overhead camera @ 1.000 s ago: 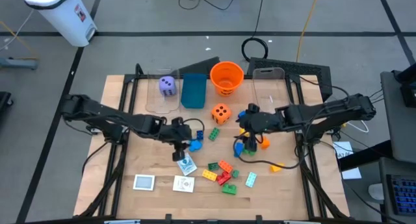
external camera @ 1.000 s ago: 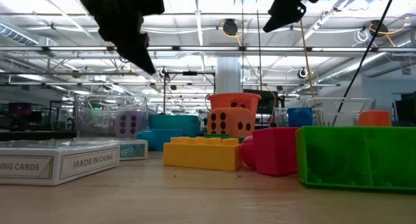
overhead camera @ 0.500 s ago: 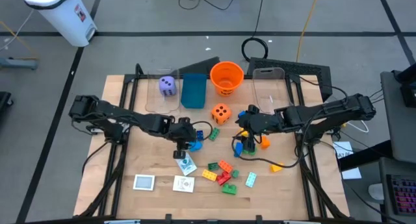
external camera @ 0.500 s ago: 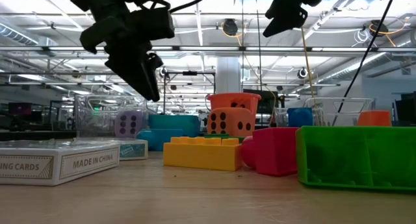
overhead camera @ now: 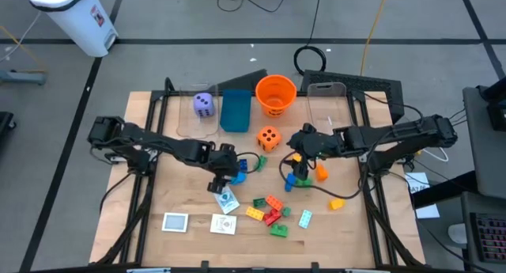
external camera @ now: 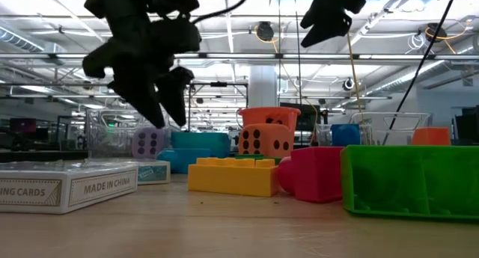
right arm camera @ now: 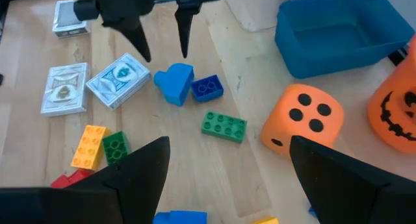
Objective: Pick & Place Toys
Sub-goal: Put the blue game piece into the right transparent bin
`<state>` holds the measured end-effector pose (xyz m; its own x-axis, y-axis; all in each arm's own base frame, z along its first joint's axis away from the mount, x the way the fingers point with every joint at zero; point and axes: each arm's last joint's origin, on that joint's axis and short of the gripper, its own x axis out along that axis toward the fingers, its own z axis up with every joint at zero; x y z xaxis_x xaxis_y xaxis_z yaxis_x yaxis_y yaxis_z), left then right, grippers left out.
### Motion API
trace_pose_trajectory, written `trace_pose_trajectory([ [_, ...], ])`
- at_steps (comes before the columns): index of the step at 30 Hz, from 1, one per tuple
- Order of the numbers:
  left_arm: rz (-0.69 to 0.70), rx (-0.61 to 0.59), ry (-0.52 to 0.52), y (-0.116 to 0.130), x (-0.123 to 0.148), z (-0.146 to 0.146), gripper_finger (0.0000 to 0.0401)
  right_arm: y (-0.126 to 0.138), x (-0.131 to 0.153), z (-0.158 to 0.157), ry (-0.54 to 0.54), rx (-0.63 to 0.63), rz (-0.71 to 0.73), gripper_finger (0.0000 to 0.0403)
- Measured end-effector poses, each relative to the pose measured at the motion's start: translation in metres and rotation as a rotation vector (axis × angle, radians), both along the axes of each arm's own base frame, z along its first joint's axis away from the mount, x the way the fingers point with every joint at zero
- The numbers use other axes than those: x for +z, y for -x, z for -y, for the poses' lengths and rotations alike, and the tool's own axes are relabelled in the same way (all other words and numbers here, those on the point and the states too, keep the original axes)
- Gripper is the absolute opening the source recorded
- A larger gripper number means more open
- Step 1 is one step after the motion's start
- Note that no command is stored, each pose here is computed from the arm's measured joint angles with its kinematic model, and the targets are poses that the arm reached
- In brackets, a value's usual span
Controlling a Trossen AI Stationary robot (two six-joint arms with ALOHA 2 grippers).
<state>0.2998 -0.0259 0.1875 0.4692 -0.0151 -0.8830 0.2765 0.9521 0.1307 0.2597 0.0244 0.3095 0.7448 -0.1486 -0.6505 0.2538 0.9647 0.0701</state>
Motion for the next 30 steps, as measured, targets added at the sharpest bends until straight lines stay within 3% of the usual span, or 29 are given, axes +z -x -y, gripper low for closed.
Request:
trace_pose_trajectory([
  [5,-0.041,-0.026,-0.023,-0.004,-0.012,-0.003,0.0297,0.000,0.000,0.001,0.000,-0.004,0.000,0.0308],
  [17,-0.006,-0.109,-0.001,-0.008,-0.013,0.000,0.0261,0.000,0.000,0.001,0.000,-0.003,-0.001,0.0309],
  [30,-0.053,-0.076,-0.045,-0.012,-0.027,-0.006,0.0248,0.000,0.000,0.001,-0.019,-0.019,0.003,0.0308],
])
